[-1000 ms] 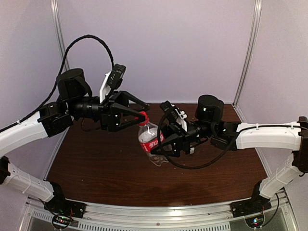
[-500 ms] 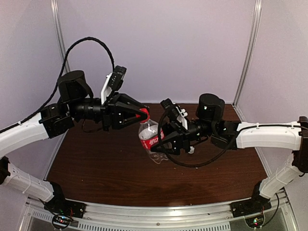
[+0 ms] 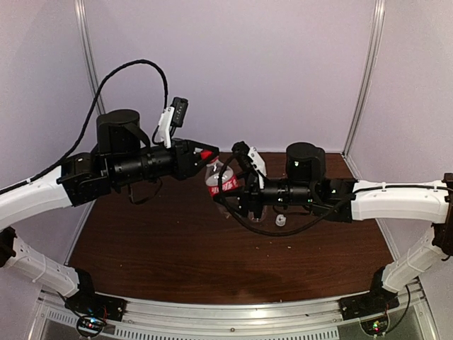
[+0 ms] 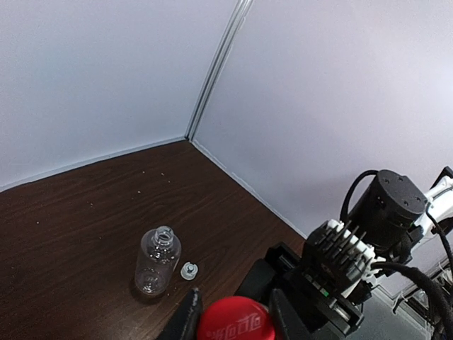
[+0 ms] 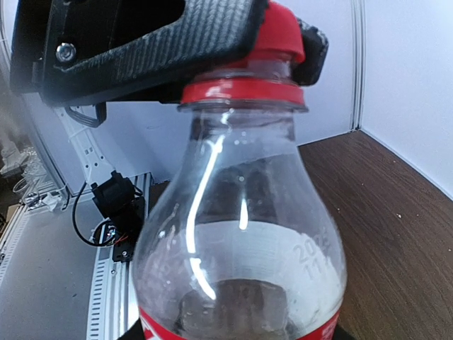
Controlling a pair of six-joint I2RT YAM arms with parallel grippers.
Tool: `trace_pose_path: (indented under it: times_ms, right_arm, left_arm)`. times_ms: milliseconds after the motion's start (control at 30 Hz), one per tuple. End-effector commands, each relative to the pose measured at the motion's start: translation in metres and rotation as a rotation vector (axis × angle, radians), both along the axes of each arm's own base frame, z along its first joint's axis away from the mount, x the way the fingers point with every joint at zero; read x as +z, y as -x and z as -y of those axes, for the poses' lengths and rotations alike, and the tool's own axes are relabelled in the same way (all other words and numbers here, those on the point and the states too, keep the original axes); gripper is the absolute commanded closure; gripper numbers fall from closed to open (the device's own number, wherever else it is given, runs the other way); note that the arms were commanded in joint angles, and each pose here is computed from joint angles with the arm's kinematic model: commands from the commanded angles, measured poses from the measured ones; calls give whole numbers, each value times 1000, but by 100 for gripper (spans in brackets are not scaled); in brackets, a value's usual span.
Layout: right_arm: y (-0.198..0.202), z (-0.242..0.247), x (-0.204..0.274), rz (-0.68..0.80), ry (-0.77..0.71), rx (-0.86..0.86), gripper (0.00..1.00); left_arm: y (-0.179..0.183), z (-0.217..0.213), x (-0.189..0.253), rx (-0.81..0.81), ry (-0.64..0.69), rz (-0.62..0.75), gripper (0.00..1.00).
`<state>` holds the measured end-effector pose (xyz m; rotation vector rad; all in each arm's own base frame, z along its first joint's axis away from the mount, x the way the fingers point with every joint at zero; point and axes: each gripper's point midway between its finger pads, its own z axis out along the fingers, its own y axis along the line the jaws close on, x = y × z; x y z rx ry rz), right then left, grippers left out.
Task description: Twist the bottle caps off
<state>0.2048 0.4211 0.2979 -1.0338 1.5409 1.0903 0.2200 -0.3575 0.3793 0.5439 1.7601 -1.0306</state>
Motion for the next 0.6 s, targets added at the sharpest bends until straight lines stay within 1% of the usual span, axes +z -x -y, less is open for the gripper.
trace_pose_path:
  times_ms: [0,67,200,300,367,433,500,567]
  right_arm:
    - [-21,16,16,37,-31,-124,78]
    - [-10,14,18,46,-36,-59,77]
    - [12,11,19,54,-45,75,77]
    - [28,10,22,48,-59,179,77]
    - [39,11,24,44,-72,242,77]
    - [46,12,27,40,-87,281,77]
    - [47,12,27,30,-94,288,77]
    - [41,15,25,23,-87,255,77]
  left_arm:
    - [-5,-2,23,35,49,58,68]
    - [1,2,28,-15,54,97,60]
    - [22,12,38,-183,72,153,39]
    - [32,11,42,-267,77,180,25]
    - [36,8,44,-308,82,195,20]
    - [39,4,45,-338,90,204,19]
    - [39,-1,45,-336,89,211,18]
    - [36,-7,42,-310,70,210,18]
